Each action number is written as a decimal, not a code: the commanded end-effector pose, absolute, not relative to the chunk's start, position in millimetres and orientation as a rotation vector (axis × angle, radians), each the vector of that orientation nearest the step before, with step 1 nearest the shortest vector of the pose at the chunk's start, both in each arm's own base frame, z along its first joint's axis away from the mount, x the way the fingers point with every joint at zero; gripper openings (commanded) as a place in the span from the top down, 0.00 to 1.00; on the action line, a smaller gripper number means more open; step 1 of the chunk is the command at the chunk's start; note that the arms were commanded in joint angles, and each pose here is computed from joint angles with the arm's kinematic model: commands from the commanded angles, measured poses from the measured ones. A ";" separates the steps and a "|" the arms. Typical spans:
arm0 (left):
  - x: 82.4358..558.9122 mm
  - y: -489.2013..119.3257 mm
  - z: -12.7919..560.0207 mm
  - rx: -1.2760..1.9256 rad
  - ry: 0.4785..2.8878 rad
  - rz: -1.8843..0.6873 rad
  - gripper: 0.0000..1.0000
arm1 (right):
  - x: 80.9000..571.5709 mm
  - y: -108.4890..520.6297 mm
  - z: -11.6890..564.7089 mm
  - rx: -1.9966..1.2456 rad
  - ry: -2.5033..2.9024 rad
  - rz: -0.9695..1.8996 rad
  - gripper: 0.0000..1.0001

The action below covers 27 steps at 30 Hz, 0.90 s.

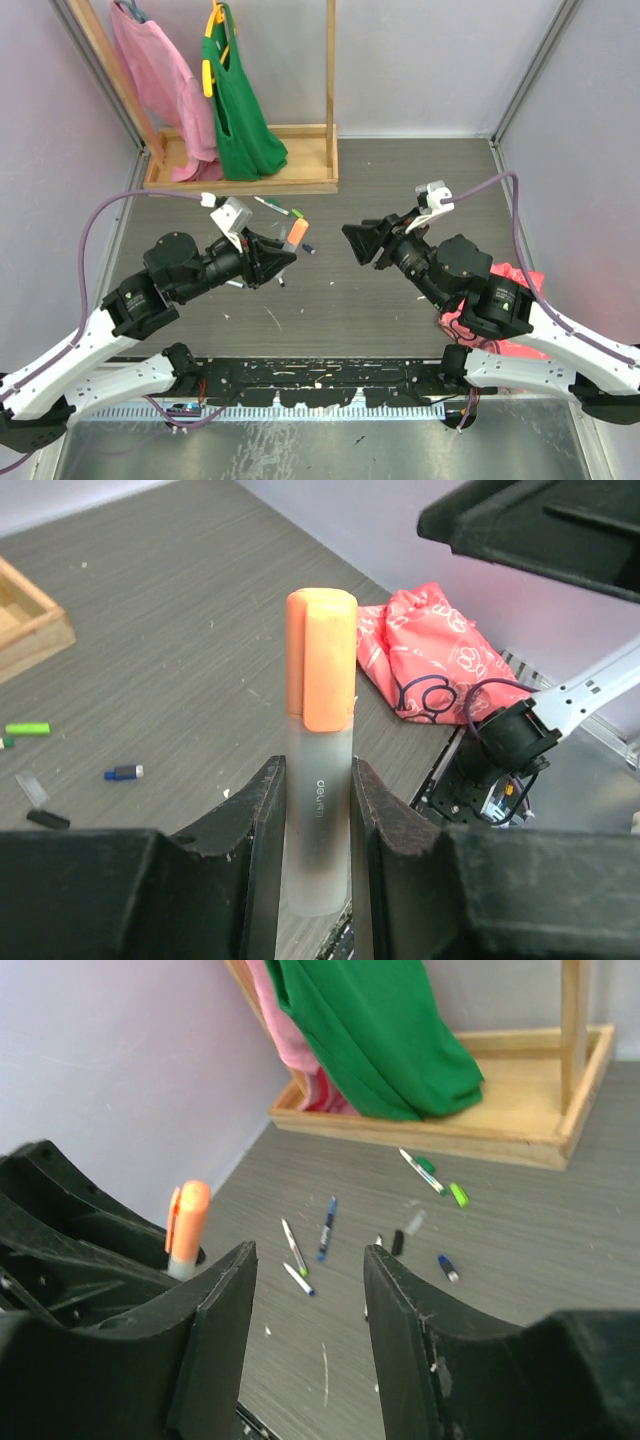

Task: Insert the pens into the pen caps
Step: Place the pen at the center of the board.

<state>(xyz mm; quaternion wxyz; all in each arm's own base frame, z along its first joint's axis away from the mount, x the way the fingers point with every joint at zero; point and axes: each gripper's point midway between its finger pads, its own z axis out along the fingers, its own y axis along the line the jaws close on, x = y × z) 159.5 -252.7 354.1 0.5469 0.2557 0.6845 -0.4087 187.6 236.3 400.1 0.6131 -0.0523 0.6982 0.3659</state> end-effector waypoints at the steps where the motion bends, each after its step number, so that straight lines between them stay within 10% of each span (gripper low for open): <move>1: 171.3 -247.3 358.7 0.477 1.608 -0.966 1.00 | 188.0 223.2 365.4 -0.061 1.696 0.797 0.46; 27: 239.0 -322.8 229.6 0.237 2.104 -0.820 1.00 | 131.4 180.2 170.3 0.150 2.168 0.833 0.27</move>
